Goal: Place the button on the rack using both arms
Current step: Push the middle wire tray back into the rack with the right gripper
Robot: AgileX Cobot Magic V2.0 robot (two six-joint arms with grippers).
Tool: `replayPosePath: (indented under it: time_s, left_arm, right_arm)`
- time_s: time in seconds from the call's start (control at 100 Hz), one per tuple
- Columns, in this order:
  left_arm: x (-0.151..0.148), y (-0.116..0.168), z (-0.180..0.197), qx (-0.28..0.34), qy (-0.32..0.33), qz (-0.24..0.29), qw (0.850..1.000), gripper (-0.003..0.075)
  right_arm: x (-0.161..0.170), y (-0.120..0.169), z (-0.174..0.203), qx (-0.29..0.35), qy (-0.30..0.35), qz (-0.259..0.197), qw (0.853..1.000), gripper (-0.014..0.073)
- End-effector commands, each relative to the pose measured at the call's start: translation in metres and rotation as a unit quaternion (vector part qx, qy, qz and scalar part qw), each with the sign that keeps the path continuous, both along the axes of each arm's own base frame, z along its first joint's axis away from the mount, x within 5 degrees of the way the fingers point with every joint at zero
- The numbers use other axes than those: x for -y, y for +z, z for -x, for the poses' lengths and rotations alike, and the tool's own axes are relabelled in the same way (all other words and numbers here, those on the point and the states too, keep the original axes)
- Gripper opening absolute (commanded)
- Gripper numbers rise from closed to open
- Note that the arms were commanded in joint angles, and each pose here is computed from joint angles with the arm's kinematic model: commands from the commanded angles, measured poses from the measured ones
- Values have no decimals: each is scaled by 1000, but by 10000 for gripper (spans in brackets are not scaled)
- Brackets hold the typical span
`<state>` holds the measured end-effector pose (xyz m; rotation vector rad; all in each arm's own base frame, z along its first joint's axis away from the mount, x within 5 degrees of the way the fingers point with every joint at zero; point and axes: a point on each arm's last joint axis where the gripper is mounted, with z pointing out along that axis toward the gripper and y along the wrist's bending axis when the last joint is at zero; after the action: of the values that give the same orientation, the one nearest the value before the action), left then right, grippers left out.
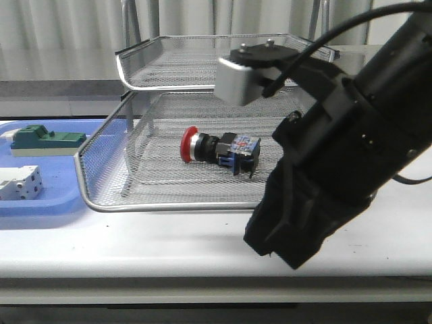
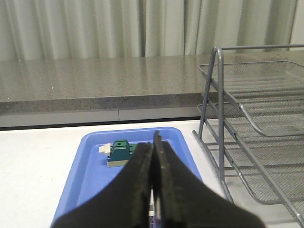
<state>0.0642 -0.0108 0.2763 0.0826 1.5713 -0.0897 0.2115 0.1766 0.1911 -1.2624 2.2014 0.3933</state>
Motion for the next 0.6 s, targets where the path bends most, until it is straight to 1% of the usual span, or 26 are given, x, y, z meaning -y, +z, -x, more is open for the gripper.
replayPosePath:
  time_s: [0.0,0.17,0.43,0.59]
  left_arm:
    - [-4,14,0,35,21,17,999,-20]
    - [-4,14,0,35,21,17,999,-20]
    - [-4,14,0,35,21,17,999,-20]
    - [-4,14,0,35,21,17,999,-20]
  right_arm:
    - [-3,14,-14,56,-25,-18,998,-61]
    - [-2,16,-31,77,-47,-18,996,-61]
    - [9,23,-82,98,-83,-12,992,-61]
    - [14,25,-103,103,-101,-13,989,-61]
